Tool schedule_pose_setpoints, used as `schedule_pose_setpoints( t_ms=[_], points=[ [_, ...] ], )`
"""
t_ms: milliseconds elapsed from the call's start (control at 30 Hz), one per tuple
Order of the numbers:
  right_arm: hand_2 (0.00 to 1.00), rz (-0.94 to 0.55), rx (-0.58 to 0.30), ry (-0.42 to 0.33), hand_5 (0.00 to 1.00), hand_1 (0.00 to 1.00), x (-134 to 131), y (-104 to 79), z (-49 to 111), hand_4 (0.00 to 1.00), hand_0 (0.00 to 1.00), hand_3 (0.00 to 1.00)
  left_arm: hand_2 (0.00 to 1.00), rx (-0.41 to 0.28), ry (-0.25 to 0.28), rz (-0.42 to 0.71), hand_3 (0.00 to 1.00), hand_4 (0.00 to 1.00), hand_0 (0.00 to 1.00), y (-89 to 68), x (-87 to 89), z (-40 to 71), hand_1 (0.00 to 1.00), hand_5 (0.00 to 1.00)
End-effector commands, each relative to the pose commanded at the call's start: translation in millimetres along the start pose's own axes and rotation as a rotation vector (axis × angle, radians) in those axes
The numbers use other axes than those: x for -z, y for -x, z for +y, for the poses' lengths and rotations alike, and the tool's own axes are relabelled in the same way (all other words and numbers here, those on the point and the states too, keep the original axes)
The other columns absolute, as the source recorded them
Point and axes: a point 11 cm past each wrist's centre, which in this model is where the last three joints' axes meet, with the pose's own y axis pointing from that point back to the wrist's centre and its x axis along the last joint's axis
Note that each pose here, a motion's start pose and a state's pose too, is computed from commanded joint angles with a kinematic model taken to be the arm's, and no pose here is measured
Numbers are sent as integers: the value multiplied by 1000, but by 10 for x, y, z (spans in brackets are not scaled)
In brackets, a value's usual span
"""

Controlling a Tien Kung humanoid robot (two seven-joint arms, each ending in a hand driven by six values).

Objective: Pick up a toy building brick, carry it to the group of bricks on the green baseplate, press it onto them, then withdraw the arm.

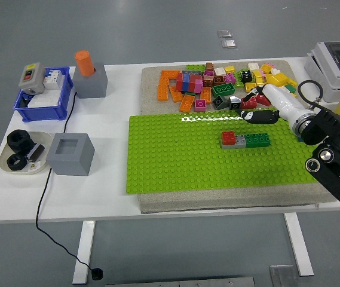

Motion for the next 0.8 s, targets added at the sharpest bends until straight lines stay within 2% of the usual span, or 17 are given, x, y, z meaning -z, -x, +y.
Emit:
schedule_pose_setpoints(
  t_ms=[100, 133, 300, 333, 500, 533, 700, 733, 800],
  points=[
    [895, -8, -20, 3, 438, 894, -49, -33, 16, 728, 950, 666, 542, 1, 2, 1, 595, 734, 594, 5, -5, 0, 617, 195],
    [894, -7, -32, 7, 284, 892, -92, -64, 31, 751, 929, 672, 543, 1, 2, 2, 595, 735, 594, 5, -8, 0, 617, 196],
    [894, 88, -92, 42, 284, 892, -350, -241, 108, 751, 929, 672, 543, -4, 4, 6, 595, 735, 594, -21, -17, 1, 617, 196],
    [906, 119, -100, 51, 161, 890, -410, -275, 123, 772, 919, 708, 543, -6, 4, 7, 595, 735, 594, -30, -19, 1, 617, 196],
    [906, 225, -112, 91, 161, 890, -625, -343, 171, 772, 919, 708, 543, -9, 8, 7, 595, 735, 594, -49, -40, 2, 617, 196],
    [954, 243, -110, 102, 90, 917, -675, -342, 182, 774, 925, 741, 543, -9, 11, 8, 596, 736, 594, -51, -50, 2, 616, 196],
    [954, 329, -85, 164, 90, 917, -912, -337, 221, 774, 925, 741, 543, -7, 19, 10, 596, 736, 594, -49, -77, 2, 616, 196],
    [977, 340, -80, 172, 28, 941, -939, -338, 225, 748, 931, 767, 543, -7, 19, 10, 596, 737, 594, -50, -78, 2, 616, 196],
    [977, 373, -61, 191, 28, 941, -1006, -349, 235, 748, 931, 767, 543, -7, 20, 11, 596, 737, 594, -53, -84, 2, 616, 196]
  ],
)
